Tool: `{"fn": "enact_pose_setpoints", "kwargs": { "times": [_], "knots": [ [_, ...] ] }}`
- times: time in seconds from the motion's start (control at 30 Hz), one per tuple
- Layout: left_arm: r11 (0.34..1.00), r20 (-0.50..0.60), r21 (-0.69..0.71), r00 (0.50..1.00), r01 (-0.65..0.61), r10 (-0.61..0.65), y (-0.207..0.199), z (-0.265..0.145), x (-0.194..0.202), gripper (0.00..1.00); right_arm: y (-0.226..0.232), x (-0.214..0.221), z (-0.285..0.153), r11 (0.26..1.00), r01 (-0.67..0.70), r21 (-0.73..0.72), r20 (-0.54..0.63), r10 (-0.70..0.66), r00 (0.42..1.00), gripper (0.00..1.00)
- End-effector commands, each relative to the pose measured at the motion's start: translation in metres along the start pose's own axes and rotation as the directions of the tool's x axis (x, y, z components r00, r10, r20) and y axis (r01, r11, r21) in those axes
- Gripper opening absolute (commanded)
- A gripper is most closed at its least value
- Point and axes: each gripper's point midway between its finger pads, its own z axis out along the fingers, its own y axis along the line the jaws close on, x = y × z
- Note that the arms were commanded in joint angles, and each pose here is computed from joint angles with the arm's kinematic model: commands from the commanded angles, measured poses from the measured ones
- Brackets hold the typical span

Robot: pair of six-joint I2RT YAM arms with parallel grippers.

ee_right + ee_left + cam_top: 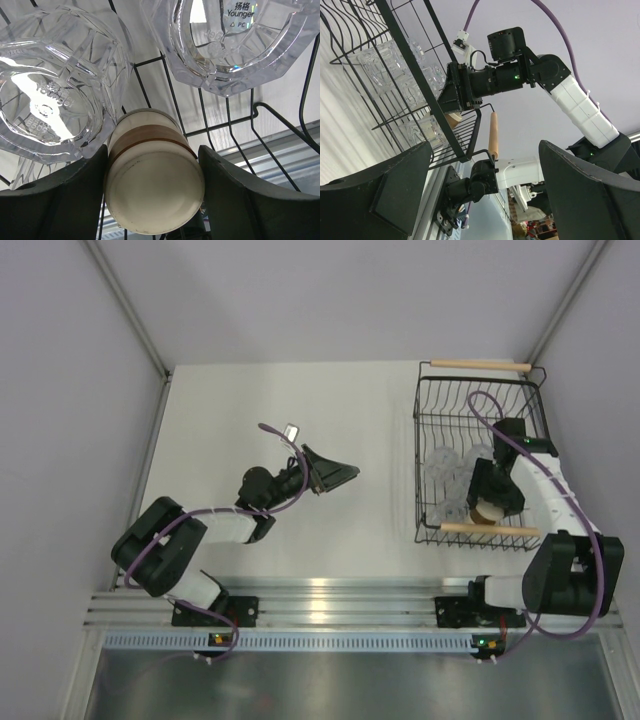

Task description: Load the cups into the dish rack

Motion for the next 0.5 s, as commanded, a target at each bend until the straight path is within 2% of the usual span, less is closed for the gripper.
{"fn": "enact_pose_setpoints", "kwargs": {
  "times": [0.0, 0.1, 0.2, 0.37, 0.47],
  "knots": [
    [0.982, 0.045, 0.167, 0.995, -0.093, 0.087, -0.045, 0.003, -0.015, 0.93, 0.004, -0.013, -0.007, 1.0, -0.012, -0.007, 0.068, 0.012, 0.998, 0.11],
    [0.982, 0.045, 0.166, 0.995, -0.094, 0.087, -0.045, 0.003, -0.015, 0.93, 0.004, -0.012, -0.011, 1.0, -0.007, -0.002, 0.075, 0.007, 0.997, 0.4],
    [0.982, 0.047, 0.166, 0.995, -0.095, 0.089, -0.045, 0.003, -0.016, 0.94, 0.006, -0.011, -0.013, 1.0, -0.001, -0.001, 0.08, 0.001, 0.997, 0.51],
    [0.982, 0.046, 0.164, 0.995, -0.096, 0.089, -0.044, 0.003, -0.016, 0.94, 0.003, -0.009, -0.017, 1.0, -0.011, 0.017, 0.091, 0.01, 0.996, 0.59],
    [0.981, 0.047, 0.168, 0.995, -0.099, 0.093, -0.045, 0.002, -0.016, 0.94, 0.007, -0.007, -0.02, 0.999, 0.015, 0.038, 0.1, -0.018, 0.995, 0.7]
  ]
}}
